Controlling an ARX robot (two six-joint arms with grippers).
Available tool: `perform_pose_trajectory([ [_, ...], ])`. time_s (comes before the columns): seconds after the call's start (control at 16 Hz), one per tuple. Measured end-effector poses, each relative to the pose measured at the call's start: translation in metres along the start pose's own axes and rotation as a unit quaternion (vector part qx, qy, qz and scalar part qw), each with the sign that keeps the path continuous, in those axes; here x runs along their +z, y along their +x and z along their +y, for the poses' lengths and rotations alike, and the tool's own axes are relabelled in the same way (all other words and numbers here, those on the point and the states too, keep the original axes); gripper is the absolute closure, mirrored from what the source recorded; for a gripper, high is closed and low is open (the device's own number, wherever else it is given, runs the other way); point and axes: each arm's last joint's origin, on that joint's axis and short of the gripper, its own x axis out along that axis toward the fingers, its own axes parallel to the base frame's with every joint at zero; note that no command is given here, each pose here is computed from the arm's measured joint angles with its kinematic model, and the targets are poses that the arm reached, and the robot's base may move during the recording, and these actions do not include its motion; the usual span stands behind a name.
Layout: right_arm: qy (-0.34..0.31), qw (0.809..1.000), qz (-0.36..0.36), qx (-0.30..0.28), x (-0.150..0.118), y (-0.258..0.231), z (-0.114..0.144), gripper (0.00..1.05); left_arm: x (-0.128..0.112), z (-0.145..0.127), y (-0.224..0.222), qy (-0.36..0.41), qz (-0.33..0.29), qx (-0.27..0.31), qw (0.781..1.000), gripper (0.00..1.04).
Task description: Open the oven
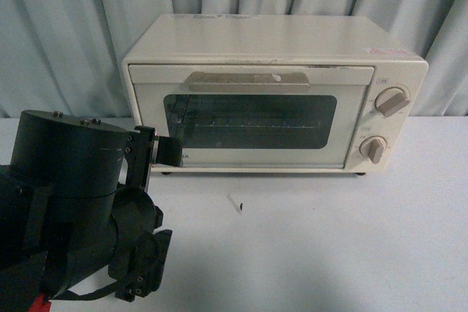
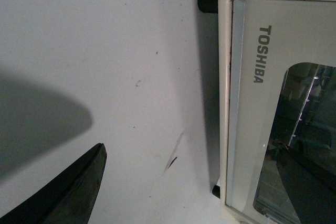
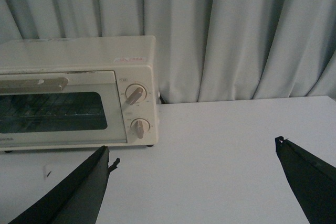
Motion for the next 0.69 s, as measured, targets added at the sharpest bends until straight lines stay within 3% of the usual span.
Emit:
perform_pose_trajectory([
  [0.69,0.000,1.000,0.000,0.000,0.0000,0.0000,0.0000,0.06,-0.0026,0.0092,-0.0045,-0.003,0.007,0.013,1.000,0.07],
])
